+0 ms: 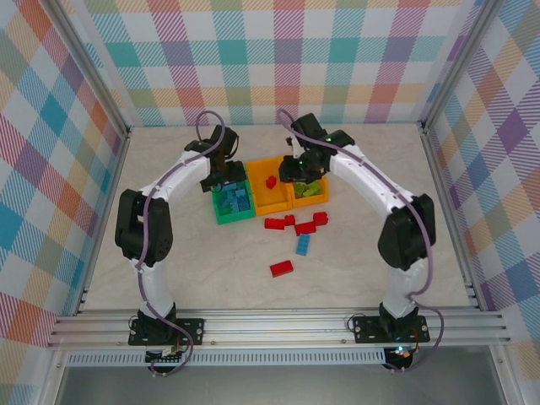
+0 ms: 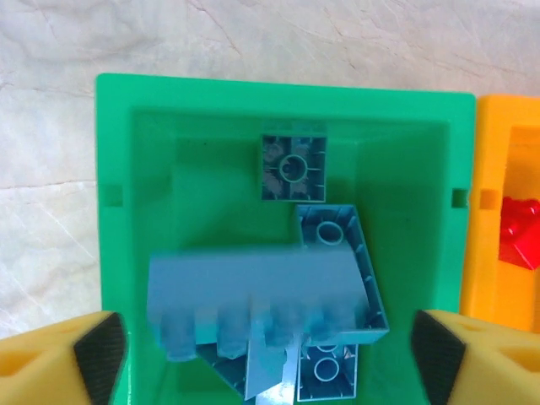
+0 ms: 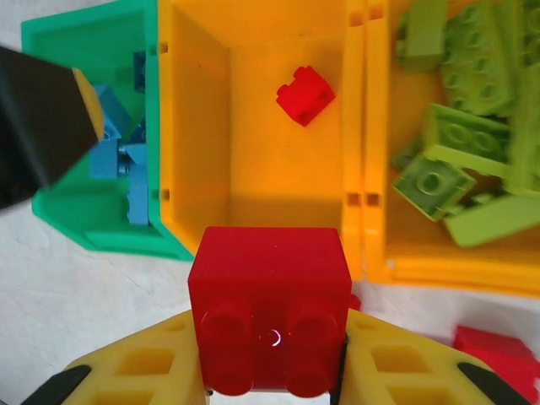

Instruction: Sort the legos into containers by color

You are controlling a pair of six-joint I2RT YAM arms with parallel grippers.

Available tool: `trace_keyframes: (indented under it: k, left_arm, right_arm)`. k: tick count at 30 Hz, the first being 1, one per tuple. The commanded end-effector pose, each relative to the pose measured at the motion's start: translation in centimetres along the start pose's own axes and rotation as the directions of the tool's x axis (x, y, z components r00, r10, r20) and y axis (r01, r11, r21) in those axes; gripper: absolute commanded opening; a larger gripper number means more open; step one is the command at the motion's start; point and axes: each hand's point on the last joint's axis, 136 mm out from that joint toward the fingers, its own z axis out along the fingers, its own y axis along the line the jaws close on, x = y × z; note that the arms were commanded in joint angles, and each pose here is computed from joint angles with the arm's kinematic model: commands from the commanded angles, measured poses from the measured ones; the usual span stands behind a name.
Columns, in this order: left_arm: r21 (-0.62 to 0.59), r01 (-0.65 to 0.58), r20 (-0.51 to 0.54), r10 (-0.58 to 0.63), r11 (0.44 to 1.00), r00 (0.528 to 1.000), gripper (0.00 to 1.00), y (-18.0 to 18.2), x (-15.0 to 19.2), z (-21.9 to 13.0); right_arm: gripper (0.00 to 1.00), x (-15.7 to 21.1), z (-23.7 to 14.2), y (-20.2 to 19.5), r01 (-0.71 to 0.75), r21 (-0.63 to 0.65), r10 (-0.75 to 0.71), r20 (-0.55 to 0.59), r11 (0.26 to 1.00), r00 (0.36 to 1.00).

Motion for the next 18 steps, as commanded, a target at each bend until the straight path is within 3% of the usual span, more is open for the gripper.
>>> trace_keyframes:
  k: [1, 8, 14, 16, 18]
  left_arm:
    - [0.059, 0.036, 0.033, -0.038, 0.998, 0.999, 1.00, -0.2, -0.8, -2.5]
    - [0.123, 0.053, 0.077, -0.063, 0.991, 0.995, 1.00, 0.4, 0.6, -6.6]
    - [0.161, 0.030, 0.121, -0.050, 0.987, 0.991, 1.00, 1.6, 3.3, -9.6]
    - [0.165, 0.017, 0.133, -0.039, 0.986, 0.990, 1.00, 2.1, 4.4, -10.2]
    - [0.186, -0.012, 0.142, -0.014, 0.982, 0.990, 1.00, 2.2, 5.5, -10.6]
  right_arm:
    - [0.25, 0.3, 3.0, 1.0, -0.080, -0.037, 0.076, -0.088, 0.996, 0.993]
    - [0.29, -1.6, 6.1, 1.4, -0.057, 0.006, 0.058, -0.123, 0.998, 0.991]
    - [0.45, -1.5, 7.6, 0.5, -0.058, 0.057, 0.066, -0.158, 0.997, 0.985]
    - [0.59, -1.7, 7.3, 0.8, -0.060, 0.048, 0.067, -0.151, 0.997, 0.986]
    - [0.66, -1.8, 6.9, 1.1, -0.056, 0.038, 0.061, -0.143, 0.998, 0.988]
